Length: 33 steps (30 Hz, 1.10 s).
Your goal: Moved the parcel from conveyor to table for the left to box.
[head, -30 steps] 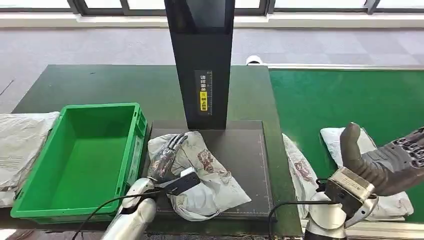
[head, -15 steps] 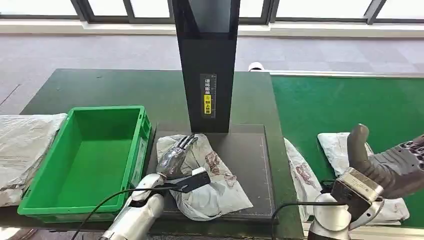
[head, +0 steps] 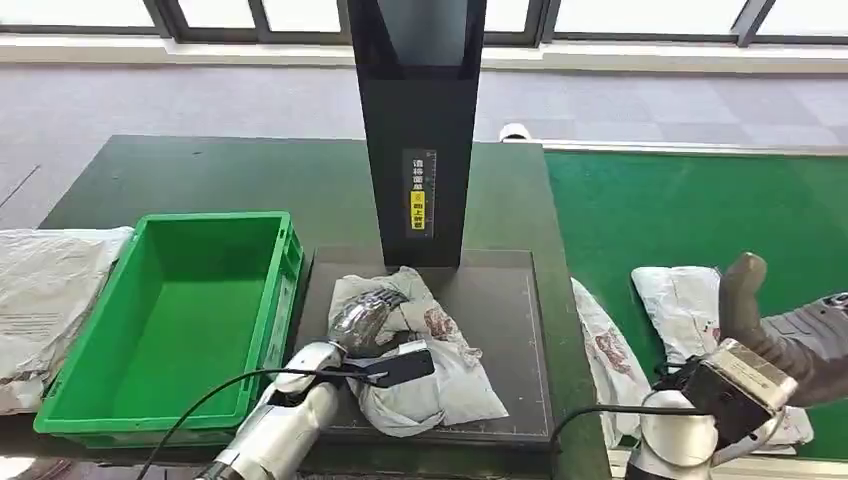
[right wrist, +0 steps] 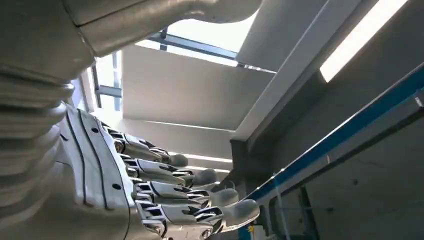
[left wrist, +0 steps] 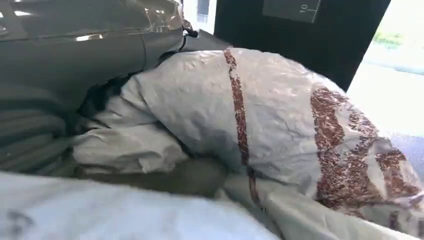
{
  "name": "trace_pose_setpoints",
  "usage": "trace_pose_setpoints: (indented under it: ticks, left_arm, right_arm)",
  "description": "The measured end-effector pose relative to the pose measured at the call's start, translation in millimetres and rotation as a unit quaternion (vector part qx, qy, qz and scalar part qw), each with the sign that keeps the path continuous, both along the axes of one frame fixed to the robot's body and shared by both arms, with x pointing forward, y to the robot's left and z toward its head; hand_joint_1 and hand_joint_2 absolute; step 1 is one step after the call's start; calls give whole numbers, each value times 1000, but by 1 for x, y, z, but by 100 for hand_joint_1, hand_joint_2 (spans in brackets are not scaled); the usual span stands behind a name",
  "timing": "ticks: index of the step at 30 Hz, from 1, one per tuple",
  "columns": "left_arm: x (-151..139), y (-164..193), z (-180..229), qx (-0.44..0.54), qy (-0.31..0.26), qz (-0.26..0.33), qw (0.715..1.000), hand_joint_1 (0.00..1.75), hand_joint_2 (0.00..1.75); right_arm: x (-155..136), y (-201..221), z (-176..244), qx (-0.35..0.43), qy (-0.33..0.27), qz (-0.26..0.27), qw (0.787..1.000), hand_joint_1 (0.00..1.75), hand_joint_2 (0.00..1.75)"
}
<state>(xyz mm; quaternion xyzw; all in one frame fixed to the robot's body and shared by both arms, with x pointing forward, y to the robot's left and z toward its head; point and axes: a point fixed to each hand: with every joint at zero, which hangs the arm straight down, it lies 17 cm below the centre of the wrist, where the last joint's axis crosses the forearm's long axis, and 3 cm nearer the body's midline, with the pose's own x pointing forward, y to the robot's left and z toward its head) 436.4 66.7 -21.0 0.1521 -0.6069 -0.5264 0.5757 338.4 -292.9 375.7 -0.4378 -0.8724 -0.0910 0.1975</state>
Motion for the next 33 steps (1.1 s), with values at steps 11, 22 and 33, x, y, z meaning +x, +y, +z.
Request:
trace_pose_setpoints:
  ticks: [11,22,33]
  left_arm:
    - [9,0,21,22,-82,-3,996,175,175]
    - [10,6,24,43,-94,-6,995,175,175]
    - [22,64,152,90,-367,140,915,175,175]
  right_arm:
    - [-1,-10,-4,20,0,-1,1000,0,175]
    - [0,-17,-12,32,8,-3,999,0,175]
    - [-1,-16,-23,21,28,-9,999,0,175]
